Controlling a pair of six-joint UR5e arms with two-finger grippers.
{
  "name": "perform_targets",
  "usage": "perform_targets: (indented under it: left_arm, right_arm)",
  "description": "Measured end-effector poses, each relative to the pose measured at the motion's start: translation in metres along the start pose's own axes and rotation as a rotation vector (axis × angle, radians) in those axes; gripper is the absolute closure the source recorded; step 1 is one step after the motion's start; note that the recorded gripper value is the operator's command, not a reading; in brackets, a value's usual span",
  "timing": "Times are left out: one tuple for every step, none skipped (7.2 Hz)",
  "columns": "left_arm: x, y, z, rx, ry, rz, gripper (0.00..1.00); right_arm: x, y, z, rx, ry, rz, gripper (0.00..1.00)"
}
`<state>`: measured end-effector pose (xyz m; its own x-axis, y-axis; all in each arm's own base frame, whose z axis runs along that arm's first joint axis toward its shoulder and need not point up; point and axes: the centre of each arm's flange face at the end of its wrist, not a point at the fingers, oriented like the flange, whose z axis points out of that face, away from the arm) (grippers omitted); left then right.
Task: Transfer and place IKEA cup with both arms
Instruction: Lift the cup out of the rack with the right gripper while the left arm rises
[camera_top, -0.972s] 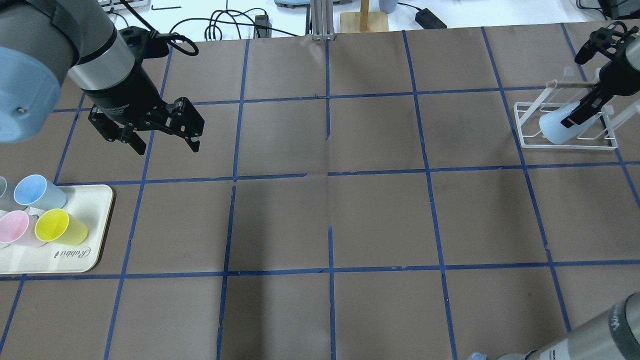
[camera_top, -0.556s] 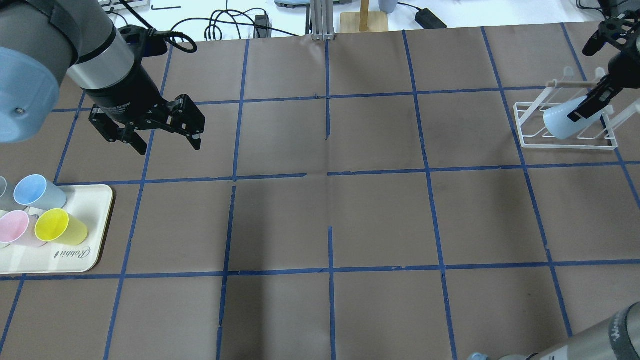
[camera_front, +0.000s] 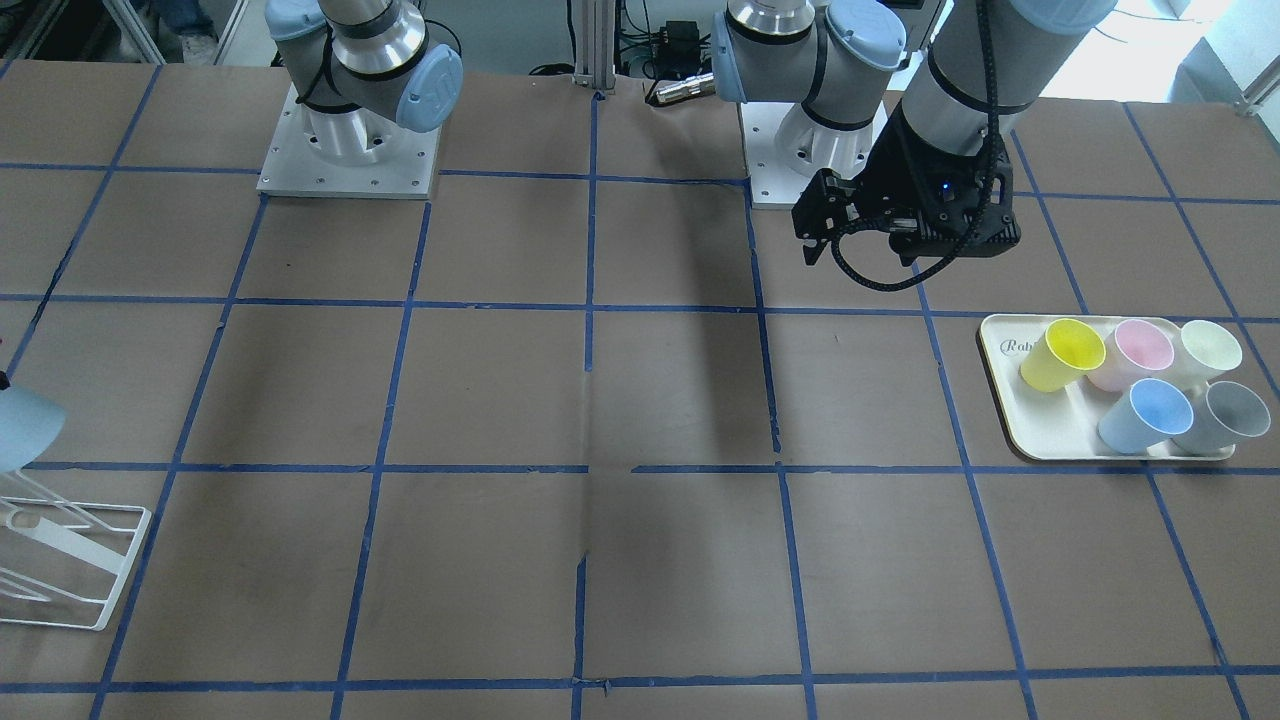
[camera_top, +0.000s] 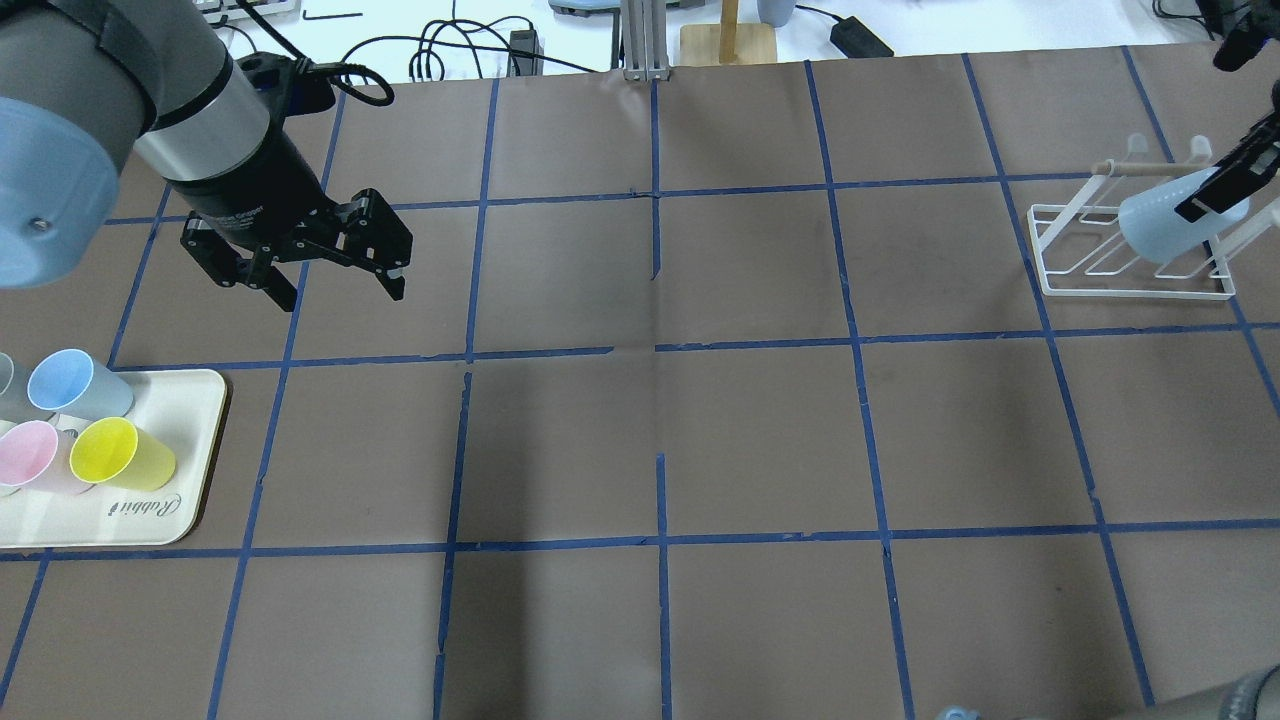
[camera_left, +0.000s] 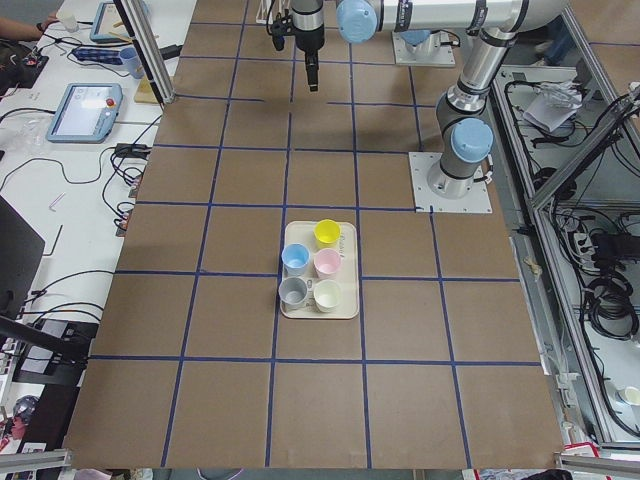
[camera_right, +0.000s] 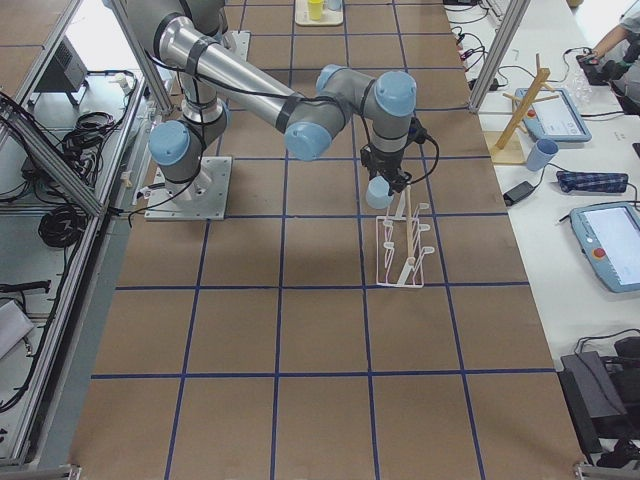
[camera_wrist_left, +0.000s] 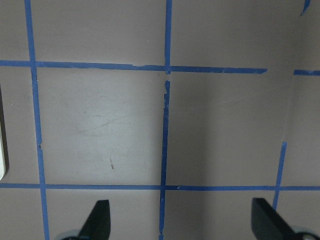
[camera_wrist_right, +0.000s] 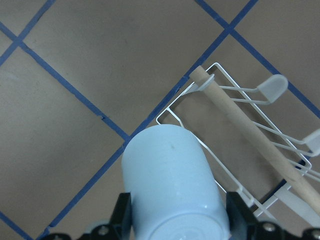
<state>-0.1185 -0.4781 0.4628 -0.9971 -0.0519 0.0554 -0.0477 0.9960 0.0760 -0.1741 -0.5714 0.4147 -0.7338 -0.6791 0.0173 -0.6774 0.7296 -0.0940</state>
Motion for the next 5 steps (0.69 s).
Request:
perform_targets:
  left_arm:
    - [0.000,0.000,0.000,0.000,0.013,-0.002,0.00]
    - [0.000,0.000,-0.002,0.002,0.025,-0.004,0.00]
    - [0.004,0.000,-0.004,0.004,0.067,-0.018,0.00]
    - [0.011,0.000,-0.004,-0.002,0.142,-0.046,0.00]
    - [0.019,-0.001,-0.005,-0.008,0.227,-0.080,0.00]
  right_arm:
    - [-0.005,0.001,-0.025,-0.013,-0.003,0.001,0.65]
    - [-0.009,0.001,-0.048,-0.028,-0.016,0.003,0.72]
    - [-0.013,0.000,-0.066,-0.030,-0.033,0.002,0.74]
    - [-0.020,-0.003,-0.085,-0.002,-0.059,0.002,0.74]
    - [-0.035,-0.009,-0.104,0.058,-0.097,0.004,0.74]
